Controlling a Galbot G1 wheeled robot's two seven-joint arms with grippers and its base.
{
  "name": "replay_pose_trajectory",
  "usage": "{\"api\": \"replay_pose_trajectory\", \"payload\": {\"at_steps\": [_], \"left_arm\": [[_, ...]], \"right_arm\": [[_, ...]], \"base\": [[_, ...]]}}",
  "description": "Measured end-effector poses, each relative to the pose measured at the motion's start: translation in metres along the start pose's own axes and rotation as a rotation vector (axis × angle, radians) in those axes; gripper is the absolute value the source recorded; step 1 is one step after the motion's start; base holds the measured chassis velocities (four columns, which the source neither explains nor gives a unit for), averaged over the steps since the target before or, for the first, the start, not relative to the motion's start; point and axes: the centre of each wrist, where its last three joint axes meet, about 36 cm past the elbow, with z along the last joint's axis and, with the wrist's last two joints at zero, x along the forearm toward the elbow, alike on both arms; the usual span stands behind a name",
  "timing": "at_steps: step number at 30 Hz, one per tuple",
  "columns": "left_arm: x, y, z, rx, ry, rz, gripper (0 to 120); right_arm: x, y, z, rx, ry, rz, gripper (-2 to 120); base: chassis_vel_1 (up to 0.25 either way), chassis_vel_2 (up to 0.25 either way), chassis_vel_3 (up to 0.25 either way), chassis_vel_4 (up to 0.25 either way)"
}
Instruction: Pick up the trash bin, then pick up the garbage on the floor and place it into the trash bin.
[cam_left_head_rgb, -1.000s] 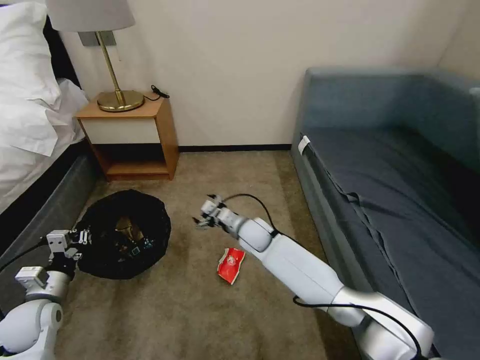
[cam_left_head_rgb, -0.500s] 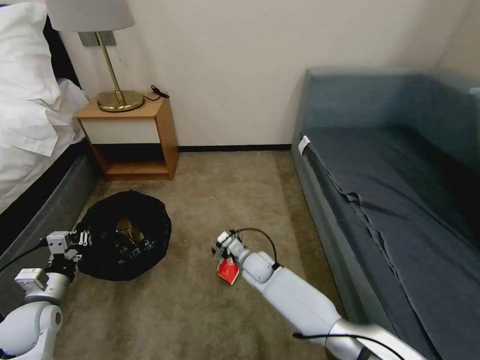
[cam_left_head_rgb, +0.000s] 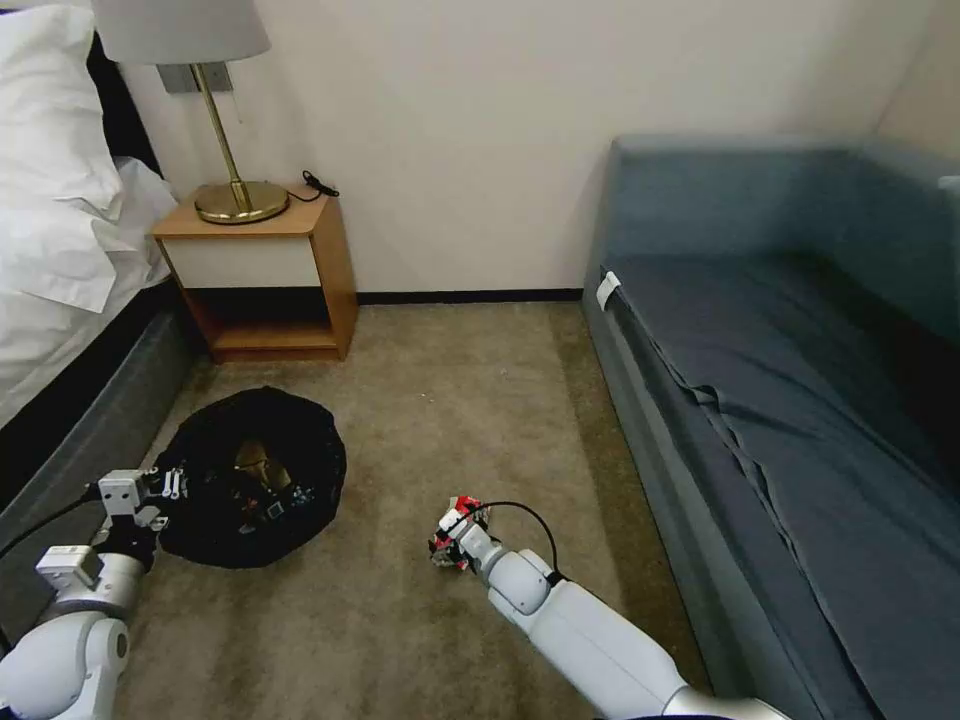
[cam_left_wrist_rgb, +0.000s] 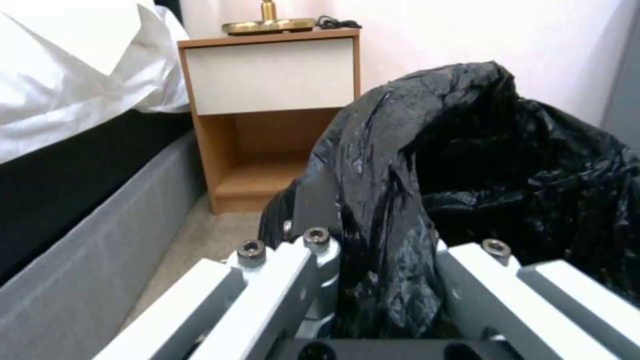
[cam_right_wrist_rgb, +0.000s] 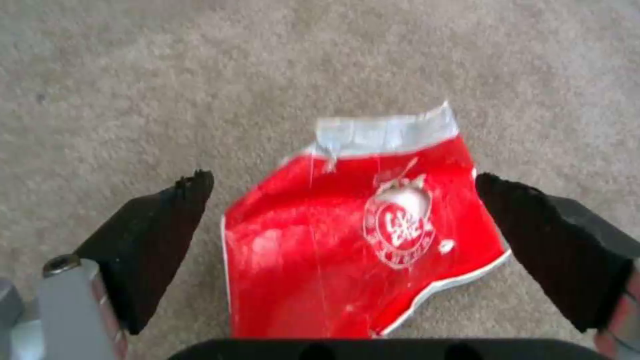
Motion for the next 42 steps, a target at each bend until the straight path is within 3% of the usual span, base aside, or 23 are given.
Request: {"api": "replay_pose_trajectory", "payload": {"at_steps": [8,17,21,22,24,25,34,36,37,39,42], "left_arm": [[-0.003,-0.002,0.0,-0.001,0.005,0.01,5],[0.001,-0.001,0.0,-0.002,0.006,0.006,5],[0.003,-0.003,-0.001,0.001,0.004,0.009,5],[0.004,-0.005,-0.001,0.002,0.001,0.01,5],[0.005,-0.005,-0.002,0.002,0.0,0.01,5],[0.005,-0.006,-0.003,0.001,-0.002,0.012,5],[0.007,-0.005,-0.004,-0.002,-0.004,0.009,5],[0.008,-0.006,-0.004,-0.001,-0.004,0.009,5],[0.008,-0.006,-0.004,-0.001,-0.004,0.009,5],[0.009,-0.006,-0.006,-0.001,-0.008,0.009,5],[0.01,-0.005,-0.007,-0.002,-0.01,0.009,5]], "right_arm": [[-0.015,-0.02,-0.003,-0.001,-0.012,-0.005,100],[-0.023,-0.019,0.007,0.004,0.0,-0.058,94],[-0.027,-0.02,0.014,0.006,0.006,-0.095,81],[-0.029,-0.02,0.017,0.01,0.001,-0.111,73],[-0.031,-0.02,0.019,0.015,0.0,-0.12,70],[-0.033,-0.02,0.021,0.016,-0.002,-0.127,61],[-0.033,-0.022,0.024,0.017,-0.008,-0.139,36],[-0.032,-0.023,0.026,0.016,-0.012,-0.138,21],[-0.032,-0.023,0.026,0.016,-0.012,-0.138,21],[-0.031,-0.026,0.028,0.013,-0.019,-0.132,10],[-0.03,-0.027,0.028,0.01,-0.025,-0.128,3]], "base": [[0.0,0.0,0.0,0.0],[0.0,0.0,0.0,0.0],[0.0,0.0,0.0,0.0],[0.0,0.0,0.0,0.0],[0.0,0.0,0.0,0.0],[0.0,0.0,0.0,0.0],[0.0,0.0,0.0,0.0],[0.0,0.0,0.0,0.0],[0.0,0.0,0.0,0.0],[0.0,0.0,0.0,0.0],[0.0,0.0,0.0,0.0]]}}
